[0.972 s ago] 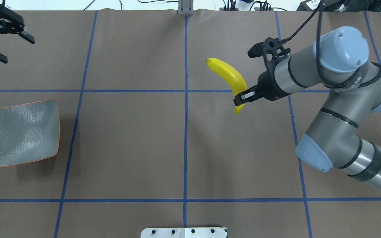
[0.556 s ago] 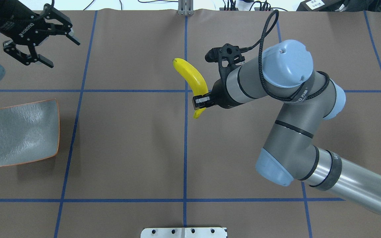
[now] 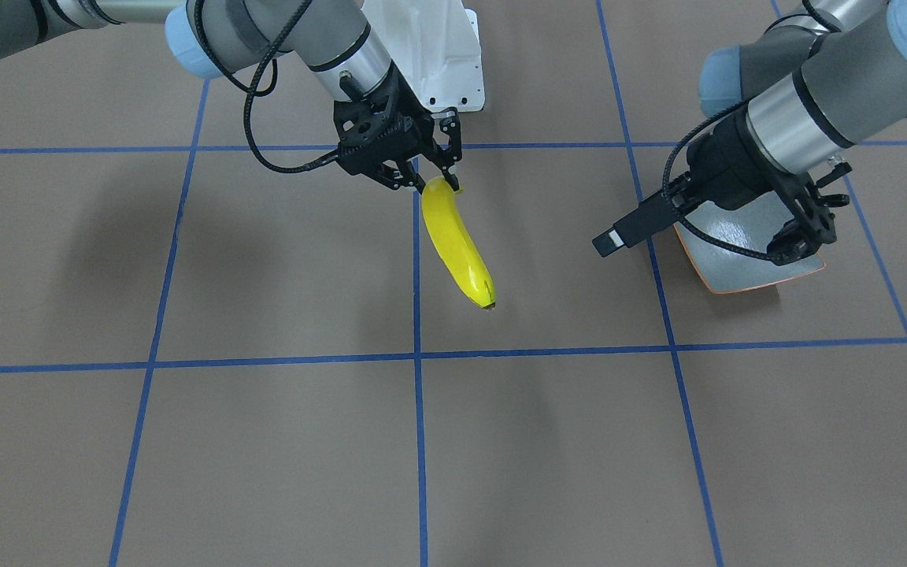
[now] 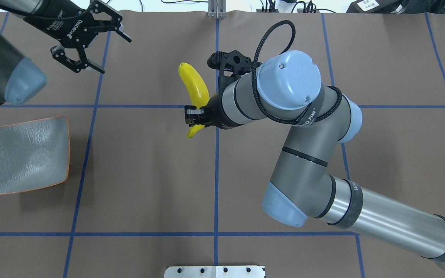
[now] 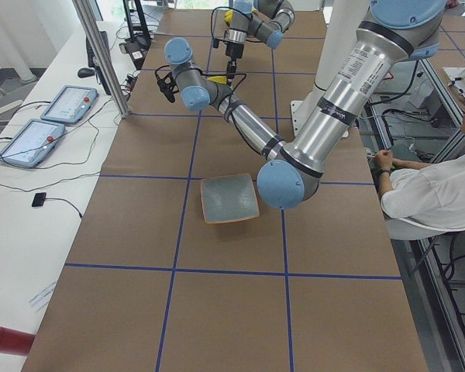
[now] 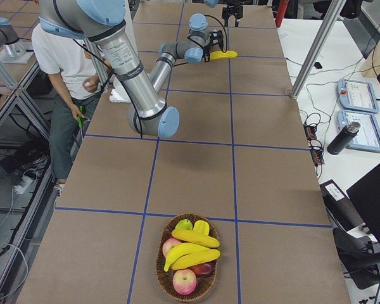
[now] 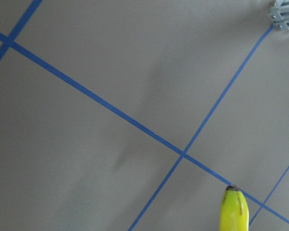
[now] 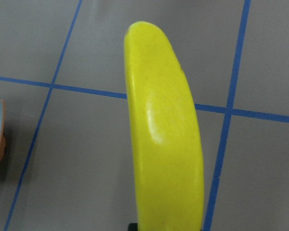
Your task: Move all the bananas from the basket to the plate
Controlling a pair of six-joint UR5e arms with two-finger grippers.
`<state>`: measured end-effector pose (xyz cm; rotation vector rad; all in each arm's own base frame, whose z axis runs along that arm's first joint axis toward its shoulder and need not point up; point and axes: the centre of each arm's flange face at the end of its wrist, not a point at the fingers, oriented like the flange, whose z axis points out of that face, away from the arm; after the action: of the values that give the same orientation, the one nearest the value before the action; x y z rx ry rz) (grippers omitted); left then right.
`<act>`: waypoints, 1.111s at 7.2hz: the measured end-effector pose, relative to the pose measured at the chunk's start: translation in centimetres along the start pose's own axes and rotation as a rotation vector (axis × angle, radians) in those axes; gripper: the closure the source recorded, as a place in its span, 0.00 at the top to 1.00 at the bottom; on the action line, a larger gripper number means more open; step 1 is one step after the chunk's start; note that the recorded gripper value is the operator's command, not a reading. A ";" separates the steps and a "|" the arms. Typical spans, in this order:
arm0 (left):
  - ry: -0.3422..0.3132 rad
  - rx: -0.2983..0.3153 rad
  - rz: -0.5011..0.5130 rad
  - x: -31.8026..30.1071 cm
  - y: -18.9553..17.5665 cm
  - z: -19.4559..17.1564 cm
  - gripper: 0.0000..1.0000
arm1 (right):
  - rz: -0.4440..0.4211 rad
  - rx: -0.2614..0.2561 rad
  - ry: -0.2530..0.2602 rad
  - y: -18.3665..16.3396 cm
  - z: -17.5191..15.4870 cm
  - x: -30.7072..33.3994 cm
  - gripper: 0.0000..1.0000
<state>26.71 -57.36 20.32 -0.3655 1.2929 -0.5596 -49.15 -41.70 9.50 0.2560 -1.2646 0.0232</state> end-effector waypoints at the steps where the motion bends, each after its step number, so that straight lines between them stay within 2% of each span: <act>1: 0.012 0.015 0.002 0.9 0.8 1.0 1.00 | 0.029 -0.003 -0.021 0.3 -0.2 -1.5 0.00; 4: 0.069 0.024 0.022 2.1 3.5 4.5 1.00 | 0.065 -0.014 -0.072 1.0 -0.7 -4.4 0.00; 6: 0.075 0.005 0.025 2.0 4.7 6.0 0.98 | 0.070 -0.012 -0.080 1.0 -0.8 -4.6 0.00; 8: 0.067 -0.019 0.022 2.0 6.0 7.3 0.78 | 0.082 -0.007 -0.082 0.9 -0.9 -4.8 0.00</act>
<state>35.18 -54.03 17.26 -0.3509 1.3658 -0.5454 -49.87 -40.09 4.89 0.2004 -1.3561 0.0791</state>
